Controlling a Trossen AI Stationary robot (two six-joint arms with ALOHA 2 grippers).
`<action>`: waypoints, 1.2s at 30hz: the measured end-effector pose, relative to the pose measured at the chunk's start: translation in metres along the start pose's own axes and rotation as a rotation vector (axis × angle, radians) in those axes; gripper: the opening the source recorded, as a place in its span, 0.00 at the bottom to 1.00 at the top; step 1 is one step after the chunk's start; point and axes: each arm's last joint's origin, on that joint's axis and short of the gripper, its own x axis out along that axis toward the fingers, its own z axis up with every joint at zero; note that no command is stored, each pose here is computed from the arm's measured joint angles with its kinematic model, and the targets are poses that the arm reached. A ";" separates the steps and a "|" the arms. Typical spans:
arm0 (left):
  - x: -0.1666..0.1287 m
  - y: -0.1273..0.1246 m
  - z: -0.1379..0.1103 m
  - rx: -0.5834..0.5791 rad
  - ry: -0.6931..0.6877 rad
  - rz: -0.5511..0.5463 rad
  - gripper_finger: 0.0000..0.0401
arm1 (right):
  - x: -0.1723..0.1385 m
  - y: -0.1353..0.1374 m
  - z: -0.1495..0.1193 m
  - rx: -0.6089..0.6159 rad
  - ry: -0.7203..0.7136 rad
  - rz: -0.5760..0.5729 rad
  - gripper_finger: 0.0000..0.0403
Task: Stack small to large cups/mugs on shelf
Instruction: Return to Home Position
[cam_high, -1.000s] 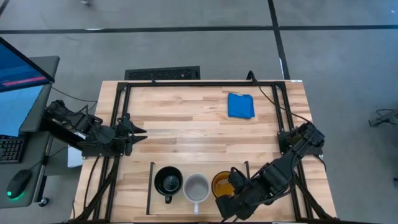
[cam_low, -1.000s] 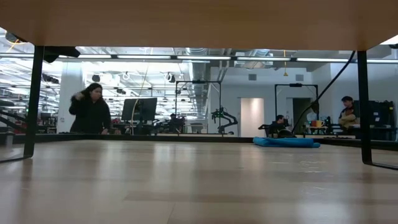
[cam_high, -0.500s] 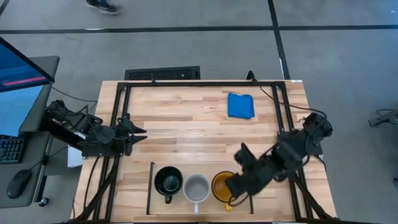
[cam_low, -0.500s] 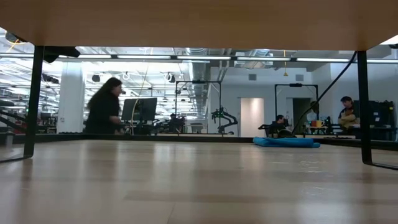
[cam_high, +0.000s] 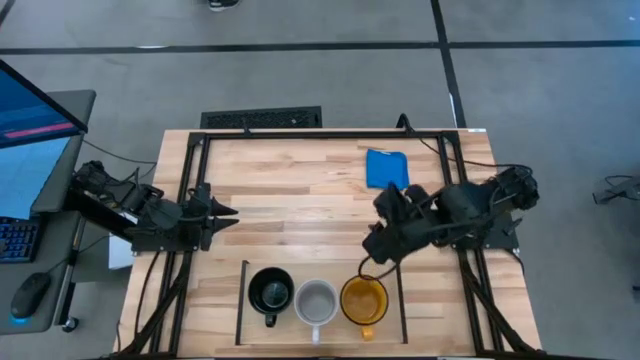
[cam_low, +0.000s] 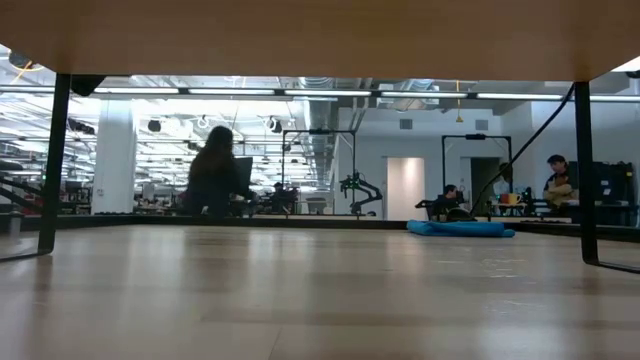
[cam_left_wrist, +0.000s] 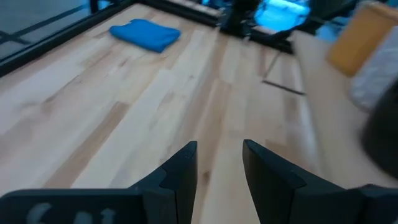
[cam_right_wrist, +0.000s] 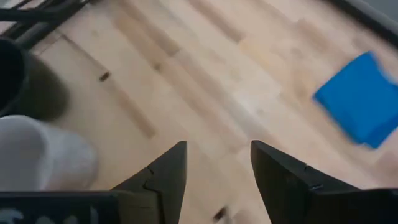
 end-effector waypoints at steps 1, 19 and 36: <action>0.000 -0.001 0.001 0.001 -0.007 -0.019 0.30 | 0.000 -0.005 0.001 -0.014 -0.007 -0.013 0.50; 0.000 -0.005 0.005 0.022 -0.036 -0.068 0.30 | 0.032 -0.094 -0.065 -0.001 -0.191 0.065 0.50; 0.000 -0.004 0.007 0.024 -0.068 -0.038 0.30 | 0.088 -0.136 -0.124 0.085 -0.366 0.201 0.50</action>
